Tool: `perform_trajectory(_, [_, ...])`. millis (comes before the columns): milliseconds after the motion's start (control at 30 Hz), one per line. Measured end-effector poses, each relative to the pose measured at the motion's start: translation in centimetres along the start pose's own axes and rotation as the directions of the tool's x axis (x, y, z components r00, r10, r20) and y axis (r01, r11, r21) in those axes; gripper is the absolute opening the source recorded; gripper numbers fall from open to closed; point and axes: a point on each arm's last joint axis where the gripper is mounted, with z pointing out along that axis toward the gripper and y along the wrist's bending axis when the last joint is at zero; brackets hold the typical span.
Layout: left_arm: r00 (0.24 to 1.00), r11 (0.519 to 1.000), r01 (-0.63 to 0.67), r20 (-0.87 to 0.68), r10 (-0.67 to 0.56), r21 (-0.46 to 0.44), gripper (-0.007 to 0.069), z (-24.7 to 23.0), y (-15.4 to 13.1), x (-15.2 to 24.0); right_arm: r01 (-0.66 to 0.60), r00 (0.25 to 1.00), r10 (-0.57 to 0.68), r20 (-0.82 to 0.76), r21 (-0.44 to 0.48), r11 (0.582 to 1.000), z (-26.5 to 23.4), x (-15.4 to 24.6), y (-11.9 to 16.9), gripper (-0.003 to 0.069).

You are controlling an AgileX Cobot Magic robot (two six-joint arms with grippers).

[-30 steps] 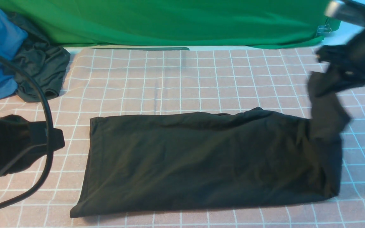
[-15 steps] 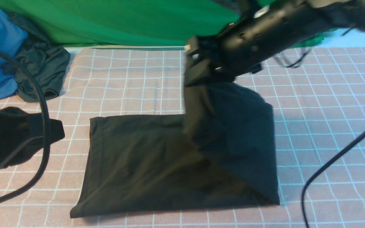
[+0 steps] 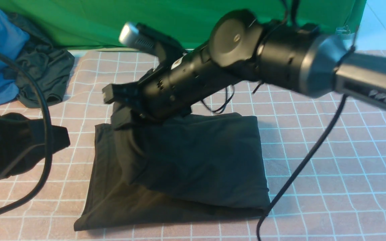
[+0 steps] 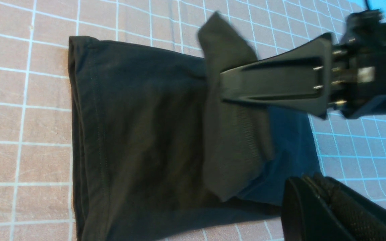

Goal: Fold a long-sleeved shirt over a pink coffee tablecloth.

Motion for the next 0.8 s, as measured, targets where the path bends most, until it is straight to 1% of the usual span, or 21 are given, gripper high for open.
perform_trajectory(167, [1.000,1.000,0.002,0.000,-0.002,0.002,0.0014,0.0,0.0,0.0,-0.024,0.999,0.023,0.024,0.010,1.000,2.8,0.8,-0.5,0.0113])
perform_trajectory(267, [1.000,1.000,0.002,-0.001,-0.002,0.002,0.0014,0.0,0.0,0.0,-0.045,0.998,0.044,0.043,0.019,0.999,4.4,1.4,-0.8,0.0146])
perform_trajectory(333, [1.000,1.000,0.002,-0.001,-0.002,0.002,0.0014,0.0,0.0,0.0,-0.068,0.997,0.067,0.048,0.020,0.997,5.2,1.7,-0.9,0.0200])
perform_trajectory(433, [1.000,1.000,0.002,-0.001,-0.002,0.002,0.0014,0.0,0.0,0.0,-0.091,0.994,0.090,0.054,0.015,0.996,5.9,1.7,-0.9,0.0358])
perform_trajectory(467, [1.000,1.000,0.002,-0.001,-0.002,0.002,0.0014,0.0,0.0,0.0,-0.090,0.994,0.090,0.055,0.015,0.996,5.9,1.7,-0.9,0.0358])
perform_trajectory(500, [1.000,1.000,0.002,-0.001,-0.002,0.002,0.0014,0.0,0.0,0.0,-0.090,0.995,0.089,0.051,0.011,0.996,5.9,1.7,-0.8,0.0414])
perform_trajectory(533, [1.000,1.000,0.002,-0.001,-0.002,0.002,0.0014,0.0,0.0,0.0,-0.084,0.996,0.084,0.038,0.008,0.996,5.8,1.6,-0.7,0.0445])
perform_trajectory(600, [1.000,1.000,0.002,-0.004,-0.002,0.002,0.0014,0.0,0.0,0.0,-0.048,0.999,0.048,-0.004,-0.002,0.999,5.2,1.2,-0.7,0.0478])
perform_trajectory(667, [1.000,1.000,0.005,-0.022,-0.006,-0.003,0.0014,0.1,0.0,0.2,0.012,0.999,-0.013,-0.049,-0.015,1.000,3.8,0.3,-0.7,0.0485])
perform_trajectory(700, [0.999,1.000,0.013,-0.036,-0.013,-0.008,0.0014,0.2,0.1,0.2,0.046,0.996,-0.047,-0.072,-0.017,0.999,2.9,-0.2,-0.8,0.0475])
perform_trajectory(733, [0.999,1.000,0.014,-0.039,-0.015,-0.008,0.0014,0.2,0.1,0.3,0.051,0.996,-0.052,-0.070,-0.018,0.999,2.5,-0.6,-0.9,0.0471])
perform_trajectory(800, [0.995,0.999,0.045,-0.091,-0.048,-0.029,0.0014,0.9,0.2,0.4,0.142,0.985,-0.141,-0.103,0.007,0.990,-1.1,-2.5,-1.3,0.0364])
